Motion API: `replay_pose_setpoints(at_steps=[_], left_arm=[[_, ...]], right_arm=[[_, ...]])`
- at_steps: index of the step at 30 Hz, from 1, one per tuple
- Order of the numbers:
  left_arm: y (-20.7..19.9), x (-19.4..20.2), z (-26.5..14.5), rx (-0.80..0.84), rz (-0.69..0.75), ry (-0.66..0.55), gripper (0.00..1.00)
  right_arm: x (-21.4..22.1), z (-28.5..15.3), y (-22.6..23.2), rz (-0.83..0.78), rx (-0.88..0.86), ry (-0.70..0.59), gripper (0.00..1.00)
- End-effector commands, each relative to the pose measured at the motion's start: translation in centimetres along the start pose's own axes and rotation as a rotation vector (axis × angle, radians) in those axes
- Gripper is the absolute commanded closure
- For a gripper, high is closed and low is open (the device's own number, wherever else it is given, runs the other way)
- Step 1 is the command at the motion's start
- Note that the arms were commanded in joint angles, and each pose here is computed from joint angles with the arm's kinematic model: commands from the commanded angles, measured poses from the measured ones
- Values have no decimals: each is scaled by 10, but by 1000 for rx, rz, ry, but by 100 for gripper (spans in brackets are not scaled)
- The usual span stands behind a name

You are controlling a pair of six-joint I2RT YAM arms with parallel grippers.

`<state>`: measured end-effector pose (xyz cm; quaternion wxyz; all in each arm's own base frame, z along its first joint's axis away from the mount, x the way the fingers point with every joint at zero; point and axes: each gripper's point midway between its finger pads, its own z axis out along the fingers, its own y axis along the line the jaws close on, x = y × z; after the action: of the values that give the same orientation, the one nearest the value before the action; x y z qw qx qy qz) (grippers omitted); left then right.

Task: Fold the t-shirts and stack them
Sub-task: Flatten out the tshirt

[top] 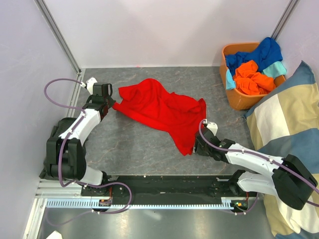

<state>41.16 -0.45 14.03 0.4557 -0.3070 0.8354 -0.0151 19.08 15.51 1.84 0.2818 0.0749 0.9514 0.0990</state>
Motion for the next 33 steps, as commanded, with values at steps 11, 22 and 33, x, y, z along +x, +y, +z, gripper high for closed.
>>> replay_pose_setpoints(at_steps=[11,22,33], left_arm=[[1,-14,-6,23,-13,-52,98],[1,-11,-11,41,-15,-42,98],[-13,-29,-60,175,21,-58,98]], right_arm=[[24,23,-1,-47,7,79,79],[-2,1,9,-51,-38,-12,100],[-149,-149,56,-26,-224,-468,100]])
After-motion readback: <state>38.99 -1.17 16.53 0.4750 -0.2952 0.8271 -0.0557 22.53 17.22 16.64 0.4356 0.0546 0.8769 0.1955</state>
